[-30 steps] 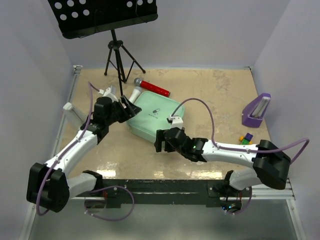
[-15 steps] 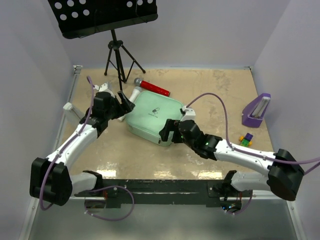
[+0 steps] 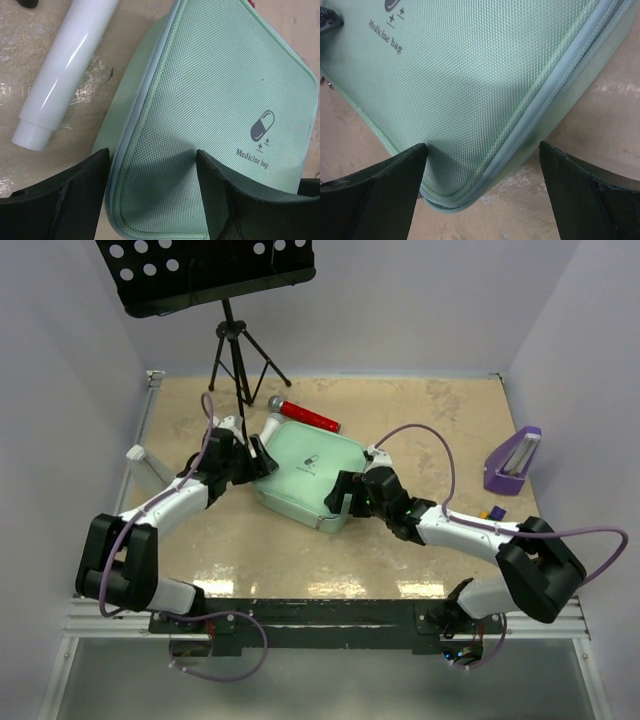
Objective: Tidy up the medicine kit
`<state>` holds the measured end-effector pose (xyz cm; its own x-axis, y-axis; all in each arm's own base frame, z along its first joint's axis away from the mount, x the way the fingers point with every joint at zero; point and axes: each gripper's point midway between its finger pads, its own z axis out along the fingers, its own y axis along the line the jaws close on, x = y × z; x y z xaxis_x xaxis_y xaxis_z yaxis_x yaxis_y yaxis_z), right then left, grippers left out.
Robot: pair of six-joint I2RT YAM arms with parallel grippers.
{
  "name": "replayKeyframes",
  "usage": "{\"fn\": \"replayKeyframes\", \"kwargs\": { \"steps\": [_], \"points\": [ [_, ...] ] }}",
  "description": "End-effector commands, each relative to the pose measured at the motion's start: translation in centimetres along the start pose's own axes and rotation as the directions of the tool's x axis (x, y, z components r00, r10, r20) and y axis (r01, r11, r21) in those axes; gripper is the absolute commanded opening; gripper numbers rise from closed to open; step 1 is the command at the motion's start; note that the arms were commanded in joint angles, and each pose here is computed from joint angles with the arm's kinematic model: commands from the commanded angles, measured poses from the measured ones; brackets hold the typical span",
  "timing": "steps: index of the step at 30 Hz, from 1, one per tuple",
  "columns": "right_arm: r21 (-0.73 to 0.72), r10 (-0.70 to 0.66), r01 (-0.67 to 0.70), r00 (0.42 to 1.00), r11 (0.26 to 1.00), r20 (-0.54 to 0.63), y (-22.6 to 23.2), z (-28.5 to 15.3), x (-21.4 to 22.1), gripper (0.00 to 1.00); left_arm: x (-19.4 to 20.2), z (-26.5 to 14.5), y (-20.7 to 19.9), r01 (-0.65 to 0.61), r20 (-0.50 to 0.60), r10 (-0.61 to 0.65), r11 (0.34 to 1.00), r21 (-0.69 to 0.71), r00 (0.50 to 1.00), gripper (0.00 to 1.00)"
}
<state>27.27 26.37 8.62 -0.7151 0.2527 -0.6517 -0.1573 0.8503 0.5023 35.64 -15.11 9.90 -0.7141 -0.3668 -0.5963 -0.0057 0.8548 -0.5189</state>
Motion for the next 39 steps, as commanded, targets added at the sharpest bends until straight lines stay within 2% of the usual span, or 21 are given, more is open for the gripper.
{"fn": "replayKeyframes", "kwargs": {
  "steps": [1,7,11,13,16,19,22,24,27,31,35,39],
  "points": [
    [-0.094,-0.068,0.074,0.995,0.993,0.067,2.4,0.9,-3.3,0.97,1.8,-1.3,-2.6,-0.004,-0.010,0.006,0.984,0.181,1.000,0.72],
    [-0.084,-0.156,0.162,0.985,0.983,0.071,2.8,2.3,-4.8,0.95,4.9,-2.8,-1.6,0.063,-0.022,-0.059,0.977,0.203,0.998,0.66],
    [0.003,-0.193,0.194,0.977,0.981,0.087,2.0,2.8,-6.5,0.94,4.5,-4.0,-0.7,0.076,0.021,-0.080,0.986,0.145,0.997,0.66],
    [0.061,-0.198,0.192,0.974,0.980,0.112,1.5,1.8,-7.7,0.94,2.7,-5.1,-0.2,0.085,0.084,-0.091,0.994,0.074,0.992,0.66],
    [0.108,-0.213,0.198,0.964,0.974,0.161,1.3,-0.6,-8.9,0.91,0.6,-7.4,1.9,0.131,0.161,-0.113,0.986,-0.107,0.980,0.68],
    [0.148,-0.263,0.242,0.954,0.959,0.142,1.3,-3.0,-7.5,0.89,-2.0,-9.8,1.5,0.150,0.242,-0.112,0.978,-0.142,0.964,0.71],
    [0.164,-0.311,0.294,0.946,0.942,0.089,1.9,-4.2,-5.1,0.82,-3.4,-10.7,-1.3,0.140,0.267,-0.130,0.990,-0.020,0.955,0.71],
    [0.182,-0.315,0.300,0.947,0.936,0.057,2.0,-4.6,-3.7,0.79,-3.5,-10.4,-4.0,0.128,0.232,-0.151,0.985,0.111,0.961,0.70],
    [0.218,-0.312,0.297,0.950,0.929,0.034,1.3,-4.7,-2.5,0.76,-2.2,-8.6,-6.7,0.127,0.120,-0.157,0.966,0.223,0.980,0.68],
    [0.228,-0.285,0.272,0.958,0.935,0.024,1.1,-4.5,-1.7,0.75,-1.0,-6.6,-10.4,0.099,0.041,-0.122,0.928,0.359,0.992,0.67],
    [0.221,-0.274,0.264,0.962,0.939,0.015,1.5,-3.6,-1.4,0.74,0.5,-5.0,-12.2,0.082,-0.011,-0.084,0.918,0.387,0.996,0.66],
    [0.214,-0.283,0.279,0.959,0.936,-0.009,2.2,-2.1,-1.0,0.73,1.9,-4.0,-11.8,0.096,-0.048,-0.085,0.924,0.369,0.995,0.66]
  ]
}}
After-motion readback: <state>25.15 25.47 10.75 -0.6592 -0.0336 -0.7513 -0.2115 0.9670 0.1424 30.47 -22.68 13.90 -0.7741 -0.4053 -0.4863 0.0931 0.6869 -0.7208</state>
